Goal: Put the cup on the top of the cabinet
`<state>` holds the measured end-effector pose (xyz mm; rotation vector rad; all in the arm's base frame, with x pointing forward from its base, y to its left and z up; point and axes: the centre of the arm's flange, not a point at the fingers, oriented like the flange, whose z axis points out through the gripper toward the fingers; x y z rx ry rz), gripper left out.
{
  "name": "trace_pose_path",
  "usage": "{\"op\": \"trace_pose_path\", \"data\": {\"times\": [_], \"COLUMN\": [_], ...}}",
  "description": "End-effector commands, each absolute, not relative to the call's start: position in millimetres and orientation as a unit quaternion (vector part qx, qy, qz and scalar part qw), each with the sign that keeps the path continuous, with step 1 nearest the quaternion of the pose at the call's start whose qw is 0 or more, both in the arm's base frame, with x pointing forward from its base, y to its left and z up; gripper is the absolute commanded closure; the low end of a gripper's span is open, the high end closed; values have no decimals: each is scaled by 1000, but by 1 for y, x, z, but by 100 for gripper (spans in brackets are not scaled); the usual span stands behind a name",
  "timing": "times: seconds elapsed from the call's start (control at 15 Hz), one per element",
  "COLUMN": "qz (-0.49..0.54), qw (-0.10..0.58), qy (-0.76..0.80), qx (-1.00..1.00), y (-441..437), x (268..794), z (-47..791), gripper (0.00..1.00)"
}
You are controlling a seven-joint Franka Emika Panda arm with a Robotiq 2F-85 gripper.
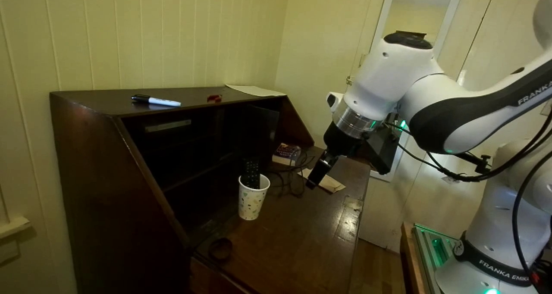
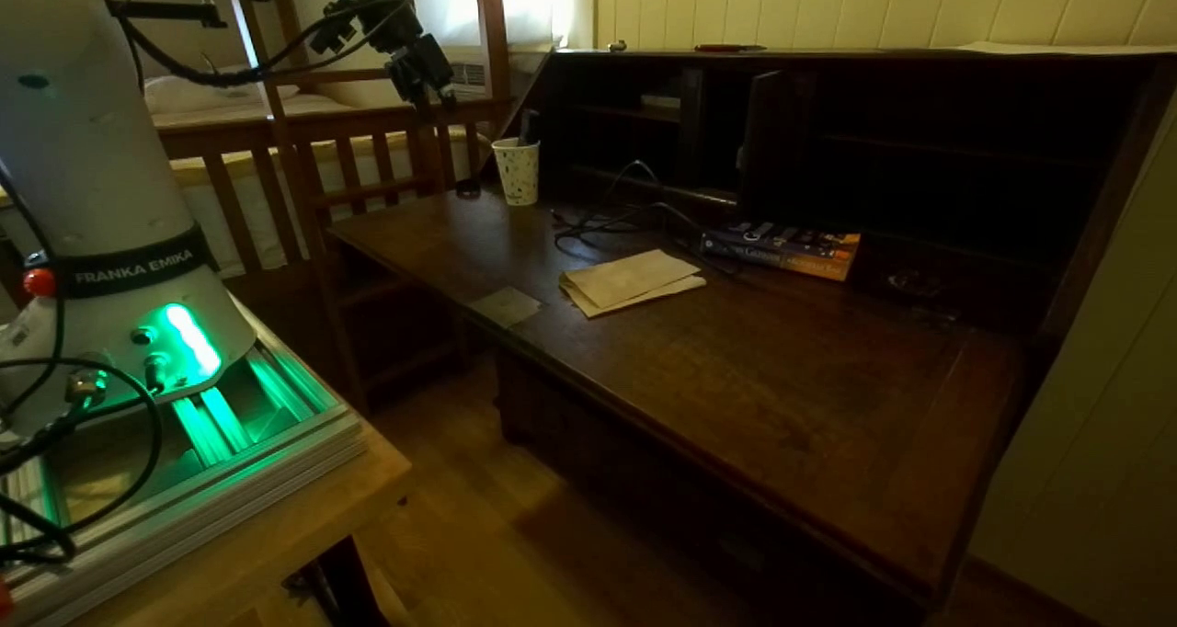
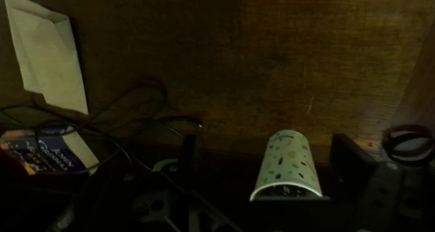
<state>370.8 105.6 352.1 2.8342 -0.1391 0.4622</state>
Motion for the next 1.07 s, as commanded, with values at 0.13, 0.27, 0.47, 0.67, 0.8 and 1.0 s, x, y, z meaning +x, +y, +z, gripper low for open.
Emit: {"op": "trace_pose_path", "data": {"times": [0.13,0.27,0.47,0.67,0.8,1.0], "qz": [103,108,170,246,281,306], "qw": [92,103,103,79,46,25], "qy": [-91,-78,-64,-39,-29,-35], "qx": [986,986,978,965,958,951], "y": [73,84,90,100,101,94], "x": [359,382,377,385,391,392], "z": [282,303,299,298,294,296], "gripper": [0,0,0,0,0,0]}}
